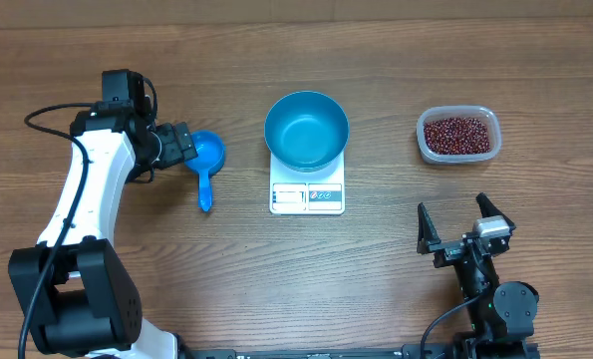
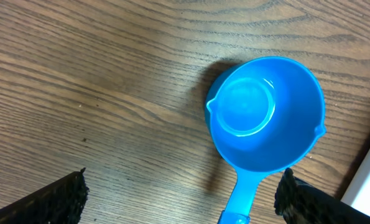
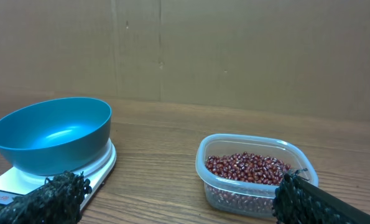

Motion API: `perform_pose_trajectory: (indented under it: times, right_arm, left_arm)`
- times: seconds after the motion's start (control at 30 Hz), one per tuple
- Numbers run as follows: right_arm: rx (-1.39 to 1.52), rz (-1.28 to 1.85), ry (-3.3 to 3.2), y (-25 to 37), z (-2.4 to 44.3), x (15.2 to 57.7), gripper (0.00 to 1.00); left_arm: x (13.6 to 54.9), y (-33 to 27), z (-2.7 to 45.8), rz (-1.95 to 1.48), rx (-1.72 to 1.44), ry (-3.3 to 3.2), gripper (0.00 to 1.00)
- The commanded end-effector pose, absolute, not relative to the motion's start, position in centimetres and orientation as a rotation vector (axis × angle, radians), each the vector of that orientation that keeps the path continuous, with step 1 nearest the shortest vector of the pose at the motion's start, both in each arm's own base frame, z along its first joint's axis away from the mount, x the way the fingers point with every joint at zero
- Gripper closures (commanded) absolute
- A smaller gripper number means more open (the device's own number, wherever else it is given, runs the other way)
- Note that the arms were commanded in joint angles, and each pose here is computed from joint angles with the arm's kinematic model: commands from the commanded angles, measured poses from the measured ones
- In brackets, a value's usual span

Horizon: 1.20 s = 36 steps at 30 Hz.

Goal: Scoop item into bowl and weigh 150g on scale
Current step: 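Lower the left gripper and grasp the blue scoop's rim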

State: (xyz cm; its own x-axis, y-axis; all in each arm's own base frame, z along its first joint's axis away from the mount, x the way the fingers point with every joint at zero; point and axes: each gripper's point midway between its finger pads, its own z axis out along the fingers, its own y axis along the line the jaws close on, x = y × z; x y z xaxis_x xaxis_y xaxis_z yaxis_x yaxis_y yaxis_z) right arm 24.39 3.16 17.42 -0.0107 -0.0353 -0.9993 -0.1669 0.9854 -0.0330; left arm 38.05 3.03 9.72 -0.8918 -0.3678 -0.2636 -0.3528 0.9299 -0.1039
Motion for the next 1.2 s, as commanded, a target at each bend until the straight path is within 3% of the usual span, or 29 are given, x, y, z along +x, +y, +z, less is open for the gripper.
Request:
perform_pose_trajectory:
  times: [0.0,0.33,1.17]
  right_arm:
    - [-0.165,0.104,1.578,3.2,17.2,24.4,0.00]
    - [-0.165,0.104,1.578,3.2,17.2,24.4,0.00]
    - [-0.165,0.104,1.578,3.2,17.2,24.4,0.00]
  left_arm:
    - [38.8,2.9,9.6,-0.079,-0.567,2.798,0.00]
    - [39.4,2.4,4.6,-0.062,-0.564,2.892,0.00]
    - [42.2,2.5,5.1,-0.018,-0.477,2.792,0.00]
